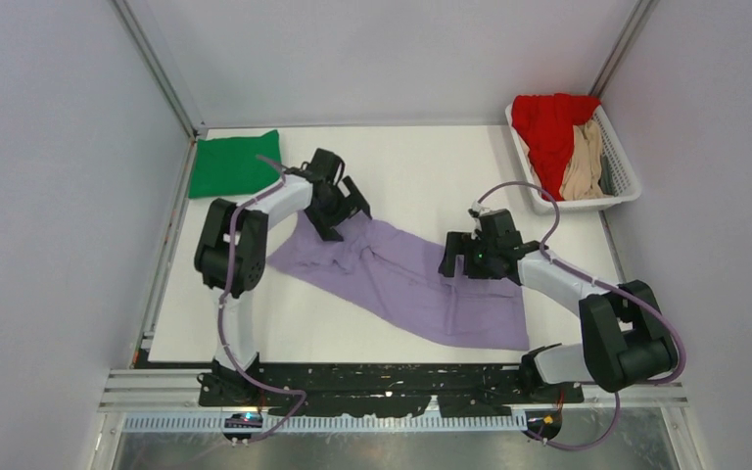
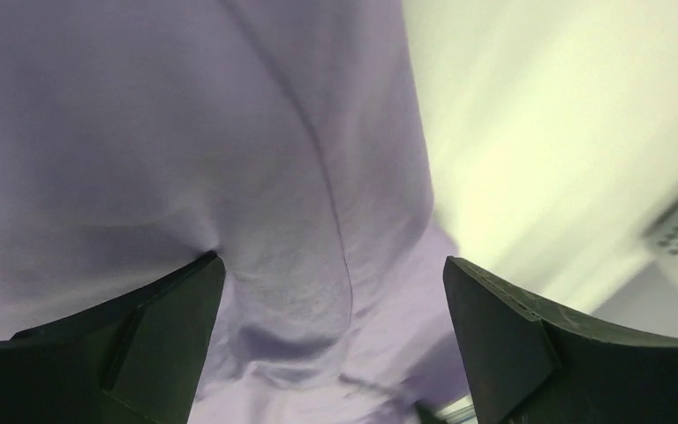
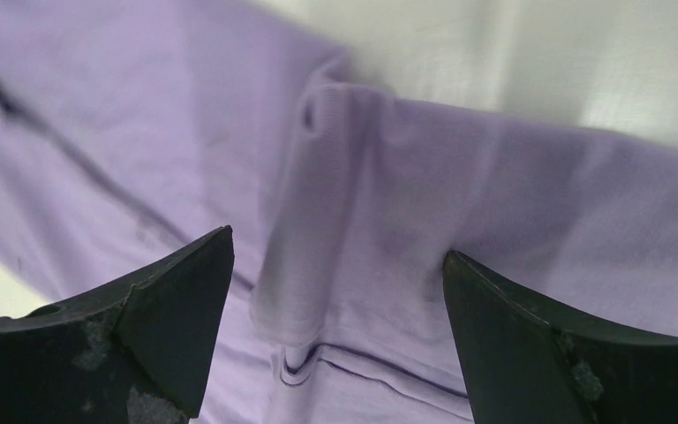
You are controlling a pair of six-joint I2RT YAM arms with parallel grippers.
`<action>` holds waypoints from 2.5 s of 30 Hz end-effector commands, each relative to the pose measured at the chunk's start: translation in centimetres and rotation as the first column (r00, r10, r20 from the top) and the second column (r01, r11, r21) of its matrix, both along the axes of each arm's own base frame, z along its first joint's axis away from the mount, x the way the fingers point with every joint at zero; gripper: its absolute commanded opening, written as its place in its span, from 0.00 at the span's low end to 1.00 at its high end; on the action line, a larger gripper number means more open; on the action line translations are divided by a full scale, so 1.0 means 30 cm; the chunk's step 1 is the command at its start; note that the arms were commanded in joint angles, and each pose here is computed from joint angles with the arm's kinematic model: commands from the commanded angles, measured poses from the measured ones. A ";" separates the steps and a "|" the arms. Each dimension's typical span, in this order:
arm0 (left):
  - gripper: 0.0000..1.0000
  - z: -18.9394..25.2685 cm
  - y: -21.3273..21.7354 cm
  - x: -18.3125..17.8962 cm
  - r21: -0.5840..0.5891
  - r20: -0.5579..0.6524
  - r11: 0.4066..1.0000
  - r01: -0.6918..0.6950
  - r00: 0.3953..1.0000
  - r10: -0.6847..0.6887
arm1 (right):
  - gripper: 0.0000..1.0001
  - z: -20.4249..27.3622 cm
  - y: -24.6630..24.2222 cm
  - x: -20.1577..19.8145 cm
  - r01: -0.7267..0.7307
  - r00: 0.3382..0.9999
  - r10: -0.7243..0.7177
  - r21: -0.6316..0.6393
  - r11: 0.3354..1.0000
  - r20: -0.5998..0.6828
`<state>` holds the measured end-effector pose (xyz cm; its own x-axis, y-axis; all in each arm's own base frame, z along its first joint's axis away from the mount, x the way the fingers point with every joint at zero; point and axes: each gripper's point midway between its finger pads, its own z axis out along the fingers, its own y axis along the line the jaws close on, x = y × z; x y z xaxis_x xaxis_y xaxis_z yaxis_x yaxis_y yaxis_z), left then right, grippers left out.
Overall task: Fold and stack the t-shirts
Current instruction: Rotate the tshirt 90 degrees
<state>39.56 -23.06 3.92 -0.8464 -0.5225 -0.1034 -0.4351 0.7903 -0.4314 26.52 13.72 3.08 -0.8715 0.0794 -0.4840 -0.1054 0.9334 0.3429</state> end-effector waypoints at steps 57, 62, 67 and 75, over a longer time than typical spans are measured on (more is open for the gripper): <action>1.00 1.183 -0.476 0.234 -0.331 0.907 0.744 0.580 0.414 0.081 | 0.95 0.303 0.142 0.147 -0.006 0.981 0.018 -0.063 0.998 0.192; 1.00 0.844 -0.289 -0.032 -0.158 0.831 0.840 0.519 0.529 -0.171 | 0.95 0.144 0.177 0.266 -0.016 0.999 0.025 -0.184 0.983 0.043; 1.00 0.541 -0.090 -0.242 -0.028 0.694 0.902 0.430 0.658 -0.292 | 0.95 0.013 0.208 0.343 -0.032 0.999 0.023 -0.247 0.969 -0.040; 1.00 0.367 -0.056 -0.440 -0.162 0.636 0.875 0.456 0.726 -0.261 | 0.95 -0.141 0.226 0.425 0.002 0.992 -0.041 -0.312 0.950 -0.118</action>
<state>27.14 -24.08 12.15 -0.8350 -0.2481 -0.4911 0.1847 0.7144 -0.6750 38.71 20.82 2.25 -0.8954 -0.0539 -0.4420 -0.1032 0.9907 0.0883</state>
